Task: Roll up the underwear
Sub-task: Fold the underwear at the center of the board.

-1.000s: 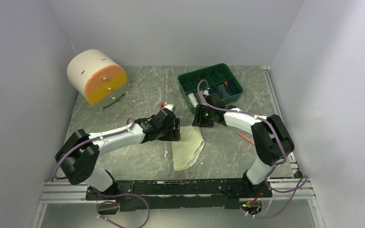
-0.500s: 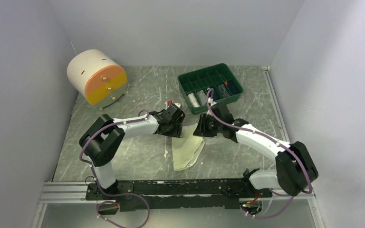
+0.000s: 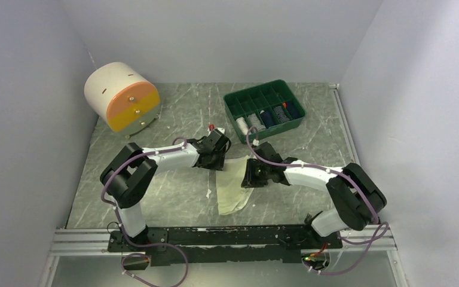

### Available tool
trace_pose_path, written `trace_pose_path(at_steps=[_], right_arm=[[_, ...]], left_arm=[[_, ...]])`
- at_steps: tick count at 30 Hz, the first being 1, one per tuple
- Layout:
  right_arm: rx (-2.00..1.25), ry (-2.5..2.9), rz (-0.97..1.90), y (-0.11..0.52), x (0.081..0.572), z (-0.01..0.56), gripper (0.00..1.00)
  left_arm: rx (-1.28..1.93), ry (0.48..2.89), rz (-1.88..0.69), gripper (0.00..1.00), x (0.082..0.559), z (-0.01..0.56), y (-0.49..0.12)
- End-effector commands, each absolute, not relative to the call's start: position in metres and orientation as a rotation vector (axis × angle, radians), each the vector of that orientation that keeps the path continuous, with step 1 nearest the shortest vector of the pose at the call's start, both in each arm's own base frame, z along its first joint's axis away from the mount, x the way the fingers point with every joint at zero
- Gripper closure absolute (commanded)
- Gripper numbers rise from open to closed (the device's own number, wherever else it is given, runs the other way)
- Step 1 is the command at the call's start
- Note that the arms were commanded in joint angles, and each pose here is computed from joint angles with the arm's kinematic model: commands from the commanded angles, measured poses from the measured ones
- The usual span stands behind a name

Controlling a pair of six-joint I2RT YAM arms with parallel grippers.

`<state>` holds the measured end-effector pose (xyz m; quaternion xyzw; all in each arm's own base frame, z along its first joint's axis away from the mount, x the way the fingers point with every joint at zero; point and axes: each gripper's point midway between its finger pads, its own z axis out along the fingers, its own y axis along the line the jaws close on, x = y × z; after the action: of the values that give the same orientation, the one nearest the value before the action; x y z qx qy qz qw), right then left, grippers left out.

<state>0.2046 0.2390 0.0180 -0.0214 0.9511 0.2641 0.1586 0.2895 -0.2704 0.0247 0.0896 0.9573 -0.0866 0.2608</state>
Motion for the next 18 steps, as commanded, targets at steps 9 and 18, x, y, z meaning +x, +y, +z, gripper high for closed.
trace_pose_path(at_steps=[9, 18], right_arm=[[0.006, 2.716, 0.667, 0.223, 0.198, 0.016, 0.77], [-0.038, 2.588, 0.854, 0.244, 0.205, 0.058, 0.69]], left_arm=[[0.208, 2.565, -0.155, 0.53, 0.305, 0.025, -0.26], [0.264, 2.506, -0.295, 0.46, 0.302, 0.051, -0.273]])
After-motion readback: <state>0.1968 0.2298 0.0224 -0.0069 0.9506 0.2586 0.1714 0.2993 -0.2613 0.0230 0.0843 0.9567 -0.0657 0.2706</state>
